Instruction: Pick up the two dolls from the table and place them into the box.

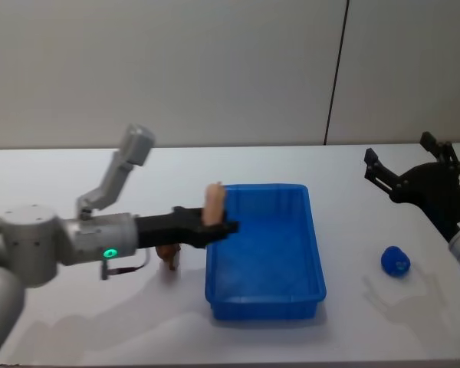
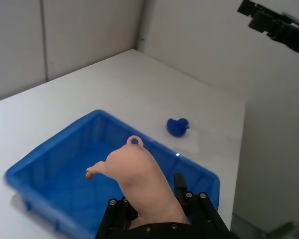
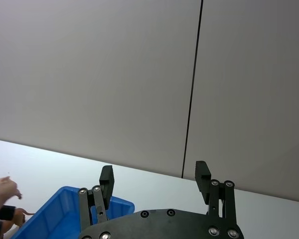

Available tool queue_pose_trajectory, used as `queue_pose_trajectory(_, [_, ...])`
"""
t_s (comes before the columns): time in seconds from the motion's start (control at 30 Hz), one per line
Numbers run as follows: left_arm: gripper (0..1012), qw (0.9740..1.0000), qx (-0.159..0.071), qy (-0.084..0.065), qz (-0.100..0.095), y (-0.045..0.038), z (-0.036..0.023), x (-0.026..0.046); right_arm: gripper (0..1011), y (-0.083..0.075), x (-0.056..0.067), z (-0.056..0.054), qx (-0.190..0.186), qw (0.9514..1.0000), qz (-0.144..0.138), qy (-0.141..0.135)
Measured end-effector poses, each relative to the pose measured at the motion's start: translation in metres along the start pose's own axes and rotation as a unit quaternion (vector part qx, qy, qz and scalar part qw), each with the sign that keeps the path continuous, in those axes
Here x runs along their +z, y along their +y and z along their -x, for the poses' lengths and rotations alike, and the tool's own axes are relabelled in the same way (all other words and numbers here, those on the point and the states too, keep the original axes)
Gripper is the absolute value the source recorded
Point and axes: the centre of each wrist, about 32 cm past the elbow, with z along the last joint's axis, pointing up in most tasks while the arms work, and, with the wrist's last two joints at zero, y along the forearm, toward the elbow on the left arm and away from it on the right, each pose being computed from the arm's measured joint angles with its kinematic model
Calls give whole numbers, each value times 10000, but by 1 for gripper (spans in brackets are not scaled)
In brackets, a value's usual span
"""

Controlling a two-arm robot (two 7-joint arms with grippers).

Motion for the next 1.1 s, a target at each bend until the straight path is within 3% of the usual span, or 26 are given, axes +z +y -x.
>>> queue_pose_trajectory(0.33, [429,9989,-461,-39,-12,-427,-17,147,1000,0,0,0,0,10000,0,0])
queue_pose_trajectory(0.53, [429,9982,-563,-6,-200,-593,-31,237,1001,0,0,0,0,10000,0,0])
queue_pose_trajectory(0.67, [452,9977,-599,21,-305,-670,-38,279,1001,0,0,0,0,10000,0,0])
queue_pose_trajectory(1.1, [820,9966,-659,55,-490,-803,-45,361,1001,0,0,0,0,10000,0,0])
